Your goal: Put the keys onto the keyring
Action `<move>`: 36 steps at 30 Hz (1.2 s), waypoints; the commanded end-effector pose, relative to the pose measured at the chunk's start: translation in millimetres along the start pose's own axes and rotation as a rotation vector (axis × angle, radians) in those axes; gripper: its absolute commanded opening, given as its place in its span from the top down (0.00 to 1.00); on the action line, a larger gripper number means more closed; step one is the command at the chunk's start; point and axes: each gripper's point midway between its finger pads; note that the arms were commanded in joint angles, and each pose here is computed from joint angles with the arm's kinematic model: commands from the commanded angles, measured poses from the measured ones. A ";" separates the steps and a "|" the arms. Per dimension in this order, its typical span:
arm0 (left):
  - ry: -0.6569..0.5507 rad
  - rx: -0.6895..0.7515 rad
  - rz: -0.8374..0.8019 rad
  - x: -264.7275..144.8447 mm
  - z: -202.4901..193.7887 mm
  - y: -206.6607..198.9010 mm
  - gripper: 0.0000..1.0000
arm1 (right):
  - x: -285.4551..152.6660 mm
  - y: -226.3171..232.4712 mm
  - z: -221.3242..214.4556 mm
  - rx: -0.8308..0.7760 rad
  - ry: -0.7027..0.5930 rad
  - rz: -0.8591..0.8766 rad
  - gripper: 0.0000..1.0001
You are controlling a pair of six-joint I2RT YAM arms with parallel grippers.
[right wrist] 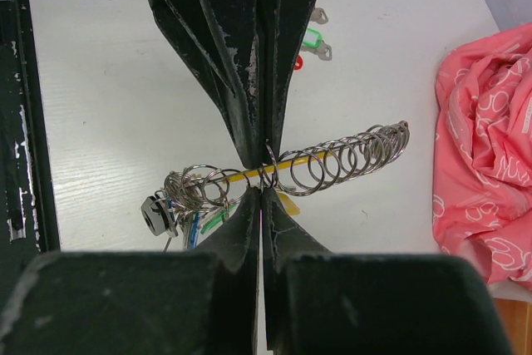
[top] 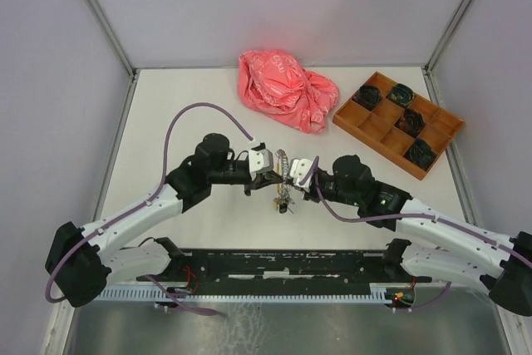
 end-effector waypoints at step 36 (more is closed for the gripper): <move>-0.146 -0.065 -0.015 23.4 -37.3 -15.8 0.52 | 0.0 4.9 -10.2 -0.172 0.196 0.146 0.99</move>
Point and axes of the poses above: each gripper's point midway between its finger pads, its own x axis out along the fingers, its own y axis along the line the jaws close on, z = x × y, and after that the axes turned 5 degrees about x, right-handed
